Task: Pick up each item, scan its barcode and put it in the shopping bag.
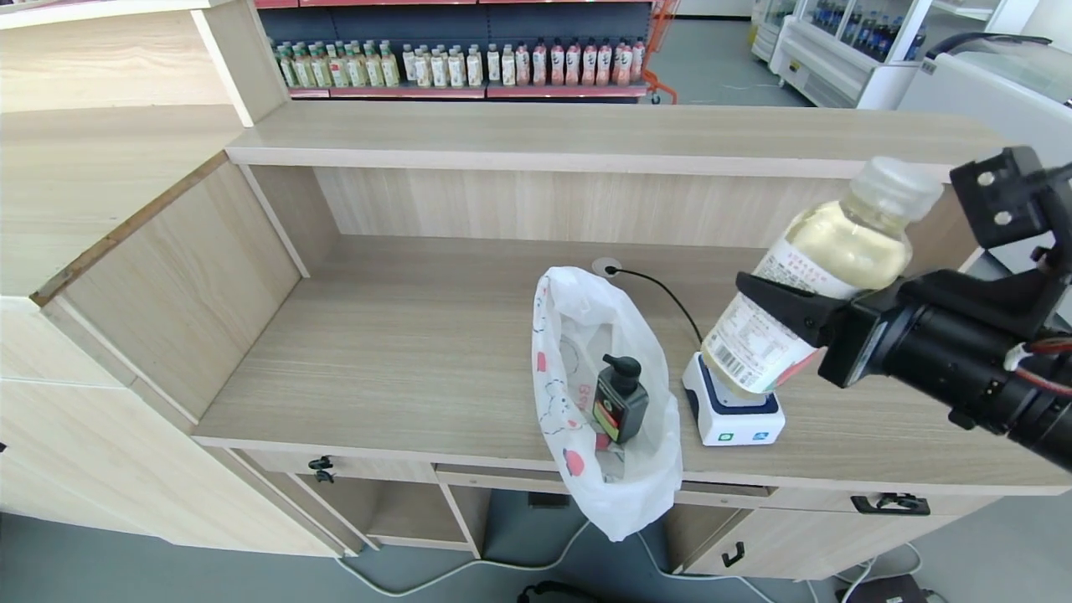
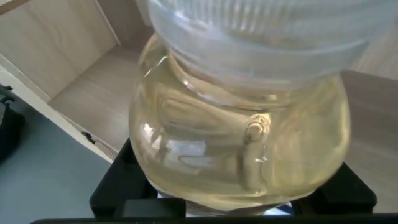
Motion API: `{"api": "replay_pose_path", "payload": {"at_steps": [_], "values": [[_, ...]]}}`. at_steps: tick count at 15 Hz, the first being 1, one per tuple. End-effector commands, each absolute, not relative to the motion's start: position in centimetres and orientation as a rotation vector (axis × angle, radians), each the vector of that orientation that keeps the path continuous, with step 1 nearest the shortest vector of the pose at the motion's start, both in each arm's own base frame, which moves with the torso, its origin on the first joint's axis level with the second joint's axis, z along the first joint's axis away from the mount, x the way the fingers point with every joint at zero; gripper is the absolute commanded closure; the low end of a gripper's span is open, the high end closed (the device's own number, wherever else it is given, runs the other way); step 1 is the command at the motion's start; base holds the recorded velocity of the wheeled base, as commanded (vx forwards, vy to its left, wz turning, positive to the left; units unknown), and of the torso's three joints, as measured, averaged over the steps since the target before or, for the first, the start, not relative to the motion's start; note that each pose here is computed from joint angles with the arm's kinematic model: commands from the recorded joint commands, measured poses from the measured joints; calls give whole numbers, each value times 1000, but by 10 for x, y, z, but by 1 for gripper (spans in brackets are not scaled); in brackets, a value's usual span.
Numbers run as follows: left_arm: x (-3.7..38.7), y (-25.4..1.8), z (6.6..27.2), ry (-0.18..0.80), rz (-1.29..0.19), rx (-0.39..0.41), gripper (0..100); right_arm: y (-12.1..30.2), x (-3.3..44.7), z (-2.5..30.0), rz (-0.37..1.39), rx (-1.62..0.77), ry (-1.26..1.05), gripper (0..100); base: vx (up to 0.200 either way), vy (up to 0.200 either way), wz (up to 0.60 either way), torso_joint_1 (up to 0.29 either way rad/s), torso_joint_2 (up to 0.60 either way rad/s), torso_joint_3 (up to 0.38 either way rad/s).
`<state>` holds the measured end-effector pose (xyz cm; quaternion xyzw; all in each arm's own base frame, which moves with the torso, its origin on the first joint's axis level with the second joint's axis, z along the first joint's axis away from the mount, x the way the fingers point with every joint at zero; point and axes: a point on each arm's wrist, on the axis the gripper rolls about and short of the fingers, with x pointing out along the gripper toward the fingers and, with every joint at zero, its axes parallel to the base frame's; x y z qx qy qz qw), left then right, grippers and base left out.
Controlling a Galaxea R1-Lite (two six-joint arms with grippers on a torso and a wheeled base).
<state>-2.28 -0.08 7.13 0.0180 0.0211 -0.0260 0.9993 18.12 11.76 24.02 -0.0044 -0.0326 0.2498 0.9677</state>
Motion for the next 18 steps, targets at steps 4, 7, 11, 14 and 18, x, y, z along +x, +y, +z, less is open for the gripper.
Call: {"api": "replay_pose_path", "payload": {"at_steps": [4, 7, 11, 14, 18], "values": [[-23, -1, 71, 42, -53, 35, 0, 117, 177, 180, 554, -57, 126, 100, 0, 0, 0, 0, 0, 0], [-23, -1, 71, 42, -53, 35, 0, 120, 190, 167, 529, -62, 109, 100, 0, 0, 0, 0, 0, 0], [-23, -1, 71, 42, -53, 35, 0, 118, 194, 151, 513, -82, 142, 100, 0, 0, 0, 0, 0, 0], [-23, -1, 71, 42, -53, 35, 0, 120, 199, 139, 510, -105, 162, 100, 0, 0, 0, 0, 0, 0], [-23, -1, 71, 42, -53, 35, 0, 121, 223, 122, 465, -157, 82, 100, 0, 0, 0, 0, 0, 0]]}}
